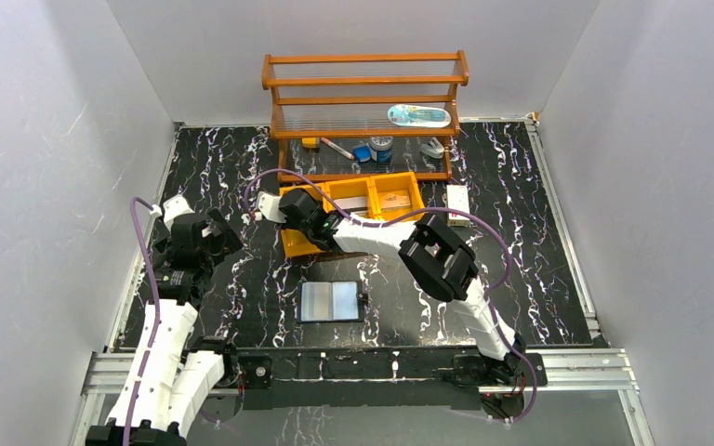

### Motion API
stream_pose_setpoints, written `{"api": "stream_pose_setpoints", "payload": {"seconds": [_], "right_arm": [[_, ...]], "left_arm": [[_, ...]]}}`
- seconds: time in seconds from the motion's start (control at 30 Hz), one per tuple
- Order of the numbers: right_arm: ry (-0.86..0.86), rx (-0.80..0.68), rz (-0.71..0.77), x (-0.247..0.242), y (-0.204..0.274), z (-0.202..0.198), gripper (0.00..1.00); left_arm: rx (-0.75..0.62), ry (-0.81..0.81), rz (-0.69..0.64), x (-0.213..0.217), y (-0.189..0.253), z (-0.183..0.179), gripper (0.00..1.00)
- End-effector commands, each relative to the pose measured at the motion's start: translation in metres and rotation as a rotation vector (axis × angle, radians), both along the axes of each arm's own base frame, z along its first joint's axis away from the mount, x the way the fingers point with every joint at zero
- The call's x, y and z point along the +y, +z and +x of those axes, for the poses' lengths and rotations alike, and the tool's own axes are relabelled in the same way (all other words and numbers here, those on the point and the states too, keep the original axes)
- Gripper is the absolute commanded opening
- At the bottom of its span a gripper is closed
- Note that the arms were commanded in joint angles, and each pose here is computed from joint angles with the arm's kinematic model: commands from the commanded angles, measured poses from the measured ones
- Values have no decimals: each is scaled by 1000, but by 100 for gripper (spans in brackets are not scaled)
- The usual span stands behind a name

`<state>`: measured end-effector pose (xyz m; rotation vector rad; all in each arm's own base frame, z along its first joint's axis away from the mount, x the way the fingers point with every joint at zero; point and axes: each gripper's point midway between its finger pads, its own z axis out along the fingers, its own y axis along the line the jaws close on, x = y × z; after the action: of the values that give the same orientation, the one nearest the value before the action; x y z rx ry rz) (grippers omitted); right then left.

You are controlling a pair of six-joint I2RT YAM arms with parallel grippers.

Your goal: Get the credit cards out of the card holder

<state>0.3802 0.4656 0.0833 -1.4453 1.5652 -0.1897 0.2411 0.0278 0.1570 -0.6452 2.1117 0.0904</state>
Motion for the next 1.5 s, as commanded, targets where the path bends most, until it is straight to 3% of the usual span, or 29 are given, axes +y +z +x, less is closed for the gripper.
{"api": "stream_pose_setpoints", "payload": {"seconds": [0.0,0.37,0.67,0.83,0.97,1.07,1.23,1.47], "right_arm": [[-24,-30,67,3,15,7,43],[-66,-46,102,-1,25,10,48],[-132,4,377,-1,88,-3,53],[-195,98,558,-15,115,-23,60],[-455,185,733,-48,127,-29,81],[-572,327,749,-61,115,-48,82],[-599,586,802,-56,96,-88,84],[-716,717,830,-64,72,-129,81]], "left_arm": [[-12,-2,2,1,3,0,98],[-18,4,6,2,5,-1,98],[-17,1,4,1,4,-1,98],[-15,-15,-3,-1,4,0,98],[-9,-43,-16,-6,3,1,98],[-6,-56,-19,-8,3,2,98],[-4,-56,-17,-8,3,2,98],[4,-50,-9,-6,2,0,98]]}}
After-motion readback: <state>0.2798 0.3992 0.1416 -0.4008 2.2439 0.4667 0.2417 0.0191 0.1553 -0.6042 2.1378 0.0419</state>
